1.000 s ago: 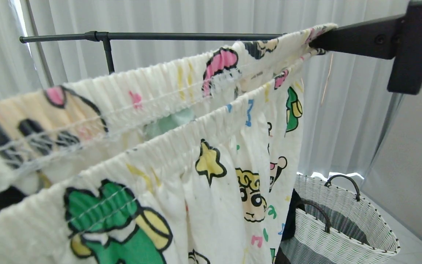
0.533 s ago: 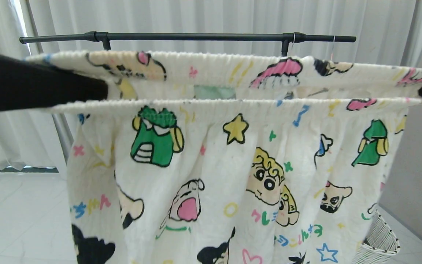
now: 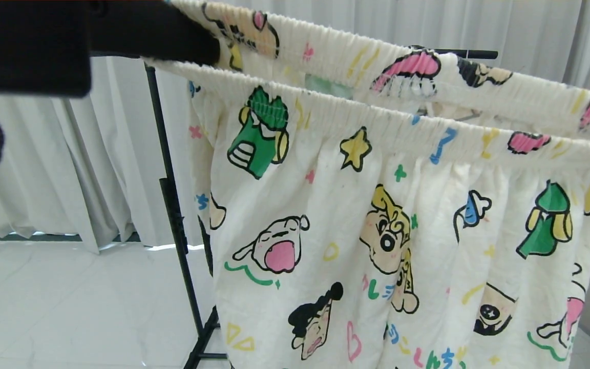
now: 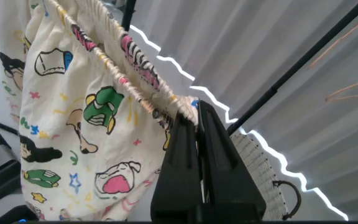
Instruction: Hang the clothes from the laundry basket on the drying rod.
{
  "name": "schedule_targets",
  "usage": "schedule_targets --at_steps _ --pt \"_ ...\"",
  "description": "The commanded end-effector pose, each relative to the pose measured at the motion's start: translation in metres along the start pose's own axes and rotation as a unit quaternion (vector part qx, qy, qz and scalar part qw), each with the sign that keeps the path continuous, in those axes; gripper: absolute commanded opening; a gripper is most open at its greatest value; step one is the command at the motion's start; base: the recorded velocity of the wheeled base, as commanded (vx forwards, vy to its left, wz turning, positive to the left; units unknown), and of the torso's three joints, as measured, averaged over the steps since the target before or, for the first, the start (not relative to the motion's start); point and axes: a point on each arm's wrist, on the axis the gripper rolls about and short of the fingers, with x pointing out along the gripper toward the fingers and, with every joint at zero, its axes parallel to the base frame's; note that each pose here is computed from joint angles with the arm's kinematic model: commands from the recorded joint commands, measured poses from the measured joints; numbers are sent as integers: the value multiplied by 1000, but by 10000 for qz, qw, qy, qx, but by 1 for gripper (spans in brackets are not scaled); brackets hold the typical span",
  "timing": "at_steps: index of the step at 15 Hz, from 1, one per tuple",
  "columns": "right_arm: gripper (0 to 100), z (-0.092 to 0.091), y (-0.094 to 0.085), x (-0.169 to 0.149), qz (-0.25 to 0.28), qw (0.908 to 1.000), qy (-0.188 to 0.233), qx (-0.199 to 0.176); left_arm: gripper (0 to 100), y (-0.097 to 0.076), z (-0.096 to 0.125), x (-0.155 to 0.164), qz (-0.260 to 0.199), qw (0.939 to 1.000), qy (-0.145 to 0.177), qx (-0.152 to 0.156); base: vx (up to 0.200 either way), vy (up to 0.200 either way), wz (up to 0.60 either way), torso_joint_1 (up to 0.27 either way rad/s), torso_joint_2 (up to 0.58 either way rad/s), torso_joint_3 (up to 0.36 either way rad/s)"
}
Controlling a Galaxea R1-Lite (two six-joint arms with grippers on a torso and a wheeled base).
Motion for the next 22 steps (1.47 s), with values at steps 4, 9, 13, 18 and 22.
schedule_targets --at_steps 4,9,13,18,22 --pt "100 -1 0 0 -4 10000 9 -10 0 -4 -1 3 43 10000 34 54 0 0 0 0 0 0" --pt "100 -7 2 -3 141 9998 42 -162 0 -4 -2 5 340 9994 -2 73 0 0 0 0 0 0" --pt "100 -18 -8 -28 321 9992 -213 -61 0 6 -9 29 1404 9899 163 146 0 0 0 0 0 0" --pt "100 -32 -27 -47 -650 9975 -182 225 0 11 -13 27 1601 9868 165 174 0 0 0 0 0 0" --pt "100 -60 -49 -31 -2785 9543 1051 278 0 24 -19 10 1797 9835 109 198 0 0 0 0 0 0"
